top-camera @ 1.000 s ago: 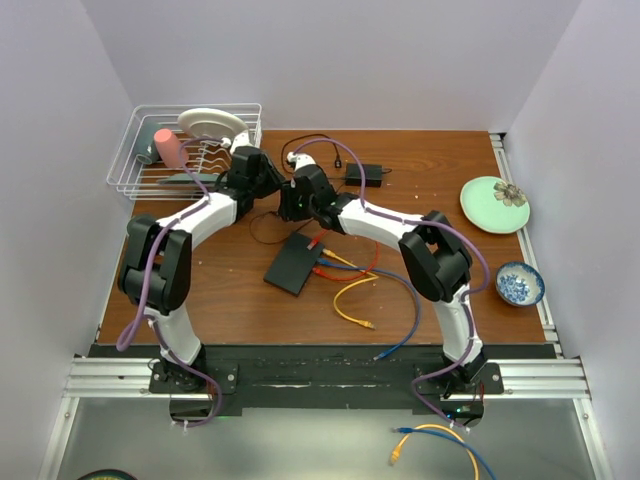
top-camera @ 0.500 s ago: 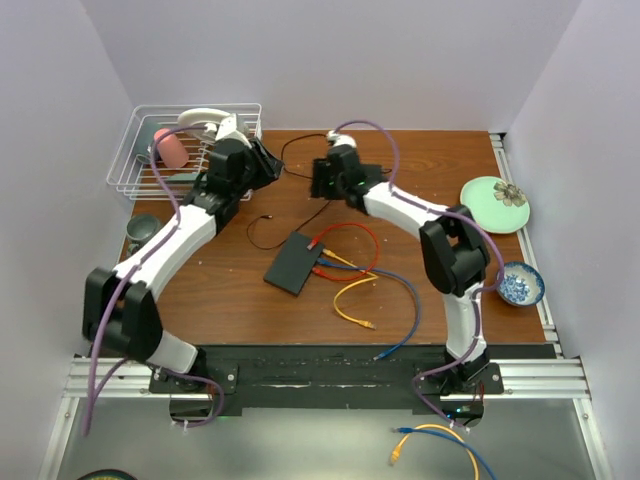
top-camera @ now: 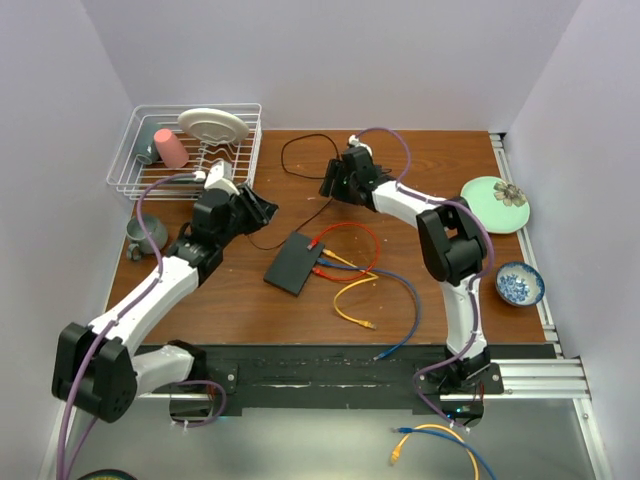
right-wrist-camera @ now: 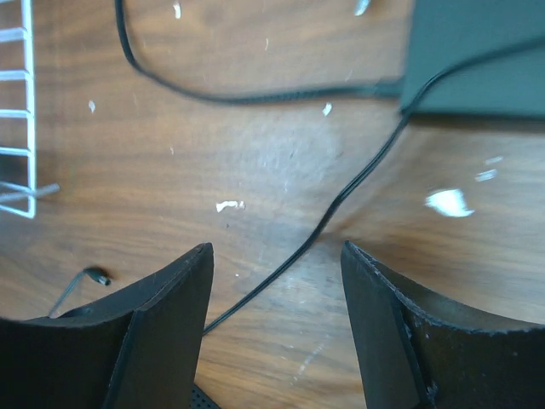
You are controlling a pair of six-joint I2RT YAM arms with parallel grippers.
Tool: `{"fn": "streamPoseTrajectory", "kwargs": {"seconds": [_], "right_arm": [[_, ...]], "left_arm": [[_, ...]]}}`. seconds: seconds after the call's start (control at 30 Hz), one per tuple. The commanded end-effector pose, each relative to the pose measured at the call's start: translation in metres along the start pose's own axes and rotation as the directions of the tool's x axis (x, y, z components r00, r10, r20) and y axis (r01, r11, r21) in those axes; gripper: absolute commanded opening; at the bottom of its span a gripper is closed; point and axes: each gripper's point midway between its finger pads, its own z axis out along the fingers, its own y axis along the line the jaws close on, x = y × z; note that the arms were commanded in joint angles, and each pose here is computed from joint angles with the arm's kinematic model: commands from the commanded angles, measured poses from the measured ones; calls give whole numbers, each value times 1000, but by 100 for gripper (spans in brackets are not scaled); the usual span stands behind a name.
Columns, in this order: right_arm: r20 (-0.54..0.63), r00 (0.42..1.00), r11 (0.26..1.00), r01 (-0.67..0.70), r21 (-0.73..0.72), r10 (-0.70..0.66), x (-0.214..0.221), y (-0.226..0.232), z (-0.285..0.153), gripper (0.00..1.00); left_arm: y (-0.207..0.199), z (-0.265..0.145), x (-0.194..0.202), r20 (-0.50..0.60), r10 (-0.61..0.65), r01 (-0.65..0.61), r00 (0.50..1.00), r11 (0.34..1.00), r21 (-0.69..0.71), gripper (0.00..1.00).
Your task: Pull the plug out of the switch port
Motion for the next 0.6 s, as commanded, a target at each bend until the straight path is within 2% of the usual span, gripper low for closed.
{"fn": "streamPoseTrajectory", "kwargs": {"seconds": [0.0,0.23,0.33,0.47,0.5,0.53,0.57], "right_arm": [[-25,997,997,-73,-33,72,14,3,16,66],[-34,996,996,-86,-16,85,15,2,40,66],[-24,995,995,-93,-32,92,10,5,49,58],[-5,995,993,-99,-71,99,-2,16,63,35],[5,995,992,-96,-78,96,-7,19,62,28],[23,995,992,-94,-85,96,-13,22,59,18],[57,994,990,-90,-109,96,-28,30,50,13]], "left_arm": [[-13,-23,-12,69,-22,18,997,998,63,42],[7,-31,6,41,-14,13,999,1000,15,42],[16,-30,8,50,-19,19,999,1000,-12,42],[23,-31,12,50,-15,17,999,999,-36,42],[26,-30,13,48,-13,15,999,999,-43,42],[28,-30,14,49,-14,16,999,999,-49,42],[27,-31,14,51,-13,16,999,999,-49,42]]}}
